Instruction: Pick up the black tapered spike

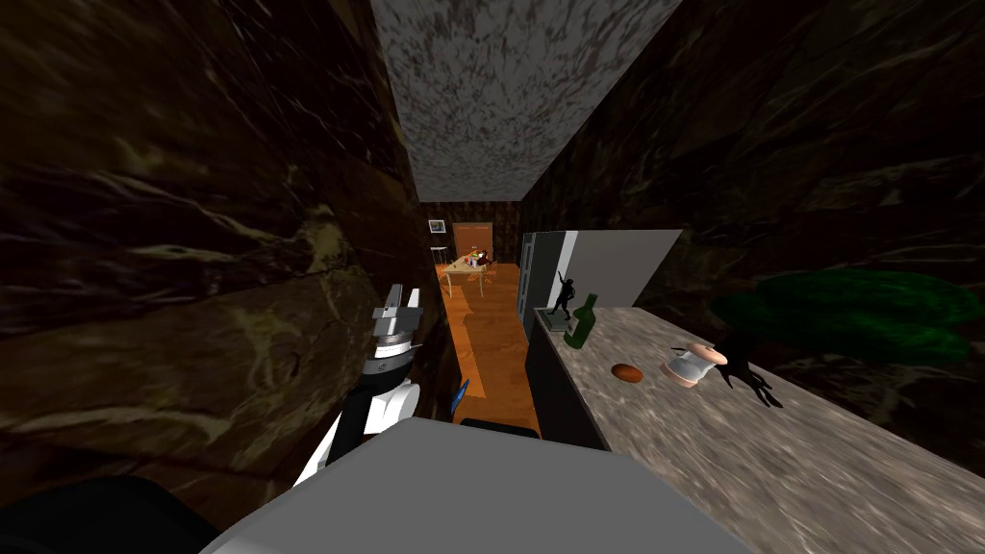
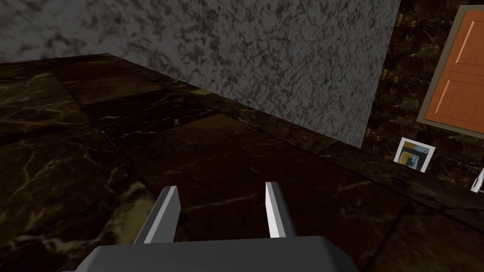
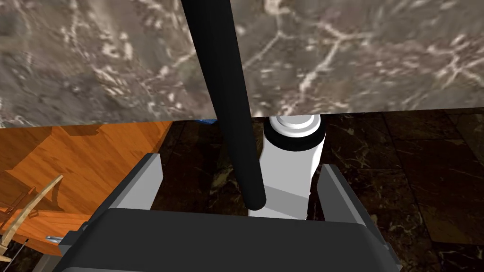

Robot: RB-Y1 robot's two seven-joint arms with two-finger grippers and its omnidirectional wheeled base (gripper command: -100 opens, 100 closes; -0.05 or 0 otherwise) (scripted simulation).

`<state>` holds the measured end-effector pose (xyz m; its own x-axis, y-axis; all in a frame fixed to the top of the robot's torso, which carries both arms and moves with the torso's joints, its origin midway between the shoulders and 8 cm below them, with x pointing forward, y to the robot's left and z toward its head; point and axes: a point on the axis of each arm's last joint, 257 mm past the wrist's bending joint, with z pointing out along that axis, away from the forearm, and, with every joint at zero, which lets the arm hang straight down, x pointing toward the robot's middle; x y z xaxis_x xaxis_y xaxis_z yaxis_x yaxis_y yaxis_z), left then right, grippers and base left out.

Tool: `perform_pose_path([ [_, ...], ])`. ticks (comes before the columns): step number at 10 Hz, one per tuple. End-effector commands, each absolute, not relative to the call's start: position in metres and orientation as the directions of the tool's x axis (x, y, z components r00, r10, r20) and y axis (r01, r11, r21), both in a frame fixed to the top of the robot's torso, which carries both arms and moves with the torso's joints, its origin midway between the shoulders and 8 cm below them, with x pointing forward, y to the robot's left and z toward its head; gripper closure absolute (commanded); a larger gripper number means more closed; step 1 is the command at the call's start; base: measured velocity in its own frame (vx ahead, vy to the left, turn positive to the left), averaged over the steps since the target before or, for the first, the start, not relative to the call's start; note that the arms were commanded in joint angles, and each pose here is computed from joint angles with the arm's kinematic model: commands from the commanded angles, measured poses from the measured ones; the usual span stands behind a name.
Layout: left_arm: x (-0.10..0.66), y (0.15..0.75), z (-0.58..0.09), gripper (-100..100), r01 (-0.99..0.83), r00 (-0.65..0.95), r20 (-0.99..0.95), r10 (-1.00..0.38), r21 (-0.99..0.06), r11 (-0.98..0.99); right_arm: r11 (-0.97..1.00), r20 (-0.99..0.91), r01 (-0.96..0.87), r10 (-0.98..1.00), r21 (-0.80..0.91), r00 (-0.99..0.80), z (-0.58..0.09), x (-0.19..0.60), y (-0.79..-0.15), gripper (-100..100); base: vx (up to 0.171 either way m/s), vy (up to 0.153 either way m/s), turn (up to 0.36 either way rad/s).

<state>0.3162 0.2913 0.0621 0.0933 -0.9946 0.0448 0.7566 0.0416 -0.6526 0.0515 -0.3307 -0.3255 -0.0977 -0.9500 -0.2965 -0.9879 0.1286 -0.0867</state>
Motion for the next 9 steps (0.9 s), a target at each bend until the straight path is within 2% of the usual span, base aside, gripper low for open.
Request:
perform_pose_path([
  [1, 0.316, 0.291, 0.062, 0, 0.757, 0.093, 0.045, -0.995, -0.653, 0.042, 0.086, -0.249, -0.994, -0.966, -0.067, -0.066, -0.327, 0.044, -0.341, -100, 0.043, 0.005, -0.002],
  [9, 0.316, 0.291, 0.062, 0, 0.757, 0.093, 0.045, -0.995, -0.653, 0.042, -0.075, -0.080, -0.997, -0.994, -0.004, 0.076, -0.331, 0.022, -0.388, -100, 0.038, -0.001, -0.004],
])
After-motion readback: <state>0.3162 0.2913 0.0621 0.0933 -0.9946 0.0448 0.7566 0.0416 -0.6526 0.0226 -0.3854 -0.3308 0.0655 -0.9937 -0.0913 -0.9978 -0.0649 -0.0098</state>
